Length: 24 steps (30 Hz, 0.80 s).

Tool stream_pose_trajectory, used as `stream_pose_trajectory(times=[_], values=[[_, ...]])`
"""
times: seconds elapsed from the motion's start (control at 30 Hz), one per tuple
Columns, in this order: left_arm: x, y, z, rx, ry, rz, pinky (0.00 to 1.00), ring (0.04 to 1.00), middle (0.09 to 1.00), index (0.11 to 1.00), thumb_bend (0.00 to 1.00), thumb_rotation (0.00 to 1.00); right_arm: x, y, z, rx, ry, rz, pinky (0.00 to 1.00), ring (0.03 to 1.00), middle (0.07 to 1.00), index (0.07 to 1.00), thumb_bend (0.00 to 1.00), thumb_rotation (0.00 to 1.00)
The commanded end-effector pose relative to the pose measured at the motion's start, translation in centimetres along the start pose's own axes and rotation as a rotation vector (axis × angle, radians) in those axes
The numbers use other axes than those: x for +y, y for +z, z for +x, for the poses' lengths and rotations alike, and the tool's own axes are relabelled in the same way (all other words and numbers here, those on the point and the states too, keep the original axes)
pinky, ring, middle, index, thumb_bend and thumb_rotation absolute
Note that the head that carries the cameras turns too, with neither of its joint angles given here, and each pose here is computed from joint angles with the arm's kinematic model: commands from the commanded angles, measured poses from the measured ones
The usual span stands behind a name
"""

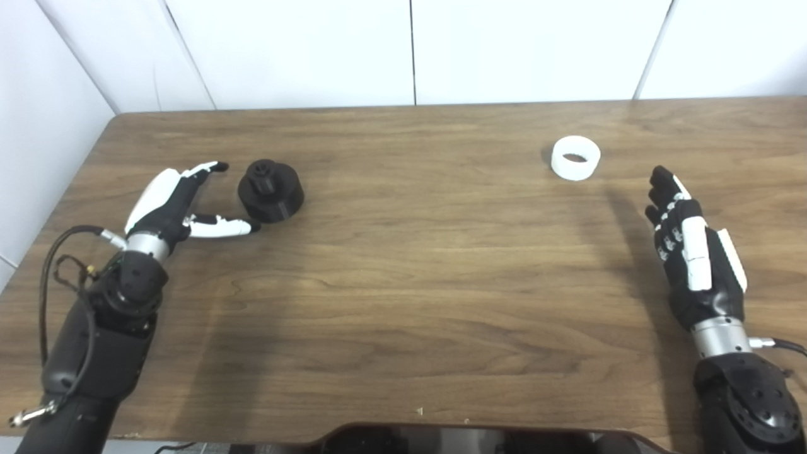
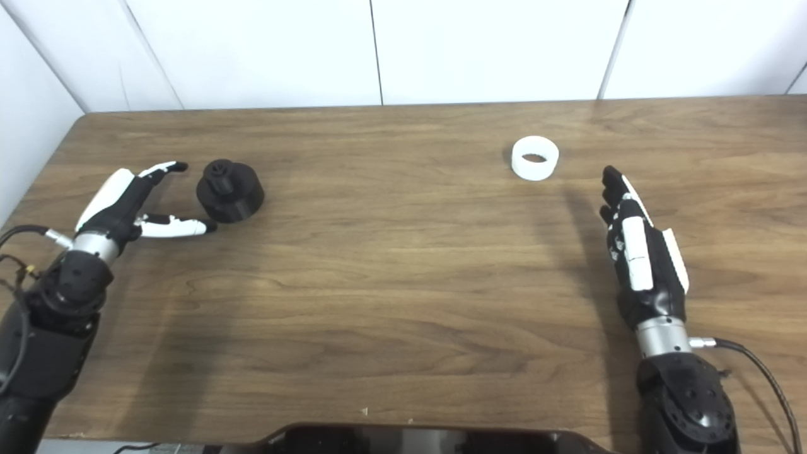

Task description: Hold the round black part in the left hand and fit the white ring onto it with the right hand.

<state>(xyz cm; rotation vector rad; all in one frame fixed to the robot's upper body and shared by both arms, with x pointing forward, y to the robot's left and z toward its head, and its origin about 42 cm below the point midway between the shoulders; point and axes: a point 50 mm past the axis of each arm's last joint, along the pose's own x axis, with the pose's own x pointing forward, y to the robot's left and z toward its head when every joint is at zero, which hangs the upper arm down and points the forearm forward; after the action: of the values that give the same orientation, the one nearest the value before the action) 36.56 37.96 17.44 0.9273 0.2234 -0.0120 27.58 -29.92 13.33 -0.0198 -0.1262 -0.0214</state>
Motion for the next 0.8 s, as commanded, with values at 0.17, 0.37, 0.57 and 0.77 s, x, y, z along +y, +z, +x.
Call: stream_pose_trajectory(times=[0.17, 0.37, 0.57, 0.77], values=[[1.8, 2.1, 1.7, -0.076, 0.036, 0.015, 0.96, 0.999, 0.961, 0.88, 0.95, 0.3, 0.0, 0.2, -0.7, -0.027, -0.019, 0.005, 1.0, 0.996, 0.969, 0.932, 0.63, 0.93], [1.4, 2.6, 2.1, -0.076, 0.027, 0.055, 0.95, 1.0, 0.953, 0.872, 0.93, 0.28, -0.1, 0.1, -1.0, -0.023, -0.027, 0.001, 1.0, 0.998, 0.972, 0.934, 0.64, 0.93], [1.0, 2.9, 2.3, -0.079, 0.018, 0.062, 0.95, 1.0, 0.96, 0.867, 0.94, 0.31, -0.2, 0.0, -1.2, -0.025, -0.029, 0.001, 1.0, 0.999, 0.974, 0.938, 0.63, 0.93], [0.4, 3.1, 2.8, -0.091, 0.01, 0.066, 0.94, 1.0, 0.956, 0.857, 0.94, 0.28, -0.4, 0.2, -1.5, -0.025, -0.035, -0.007, 1.0, 1.0, 0.979, 0.943, 0.62, 0.95]])
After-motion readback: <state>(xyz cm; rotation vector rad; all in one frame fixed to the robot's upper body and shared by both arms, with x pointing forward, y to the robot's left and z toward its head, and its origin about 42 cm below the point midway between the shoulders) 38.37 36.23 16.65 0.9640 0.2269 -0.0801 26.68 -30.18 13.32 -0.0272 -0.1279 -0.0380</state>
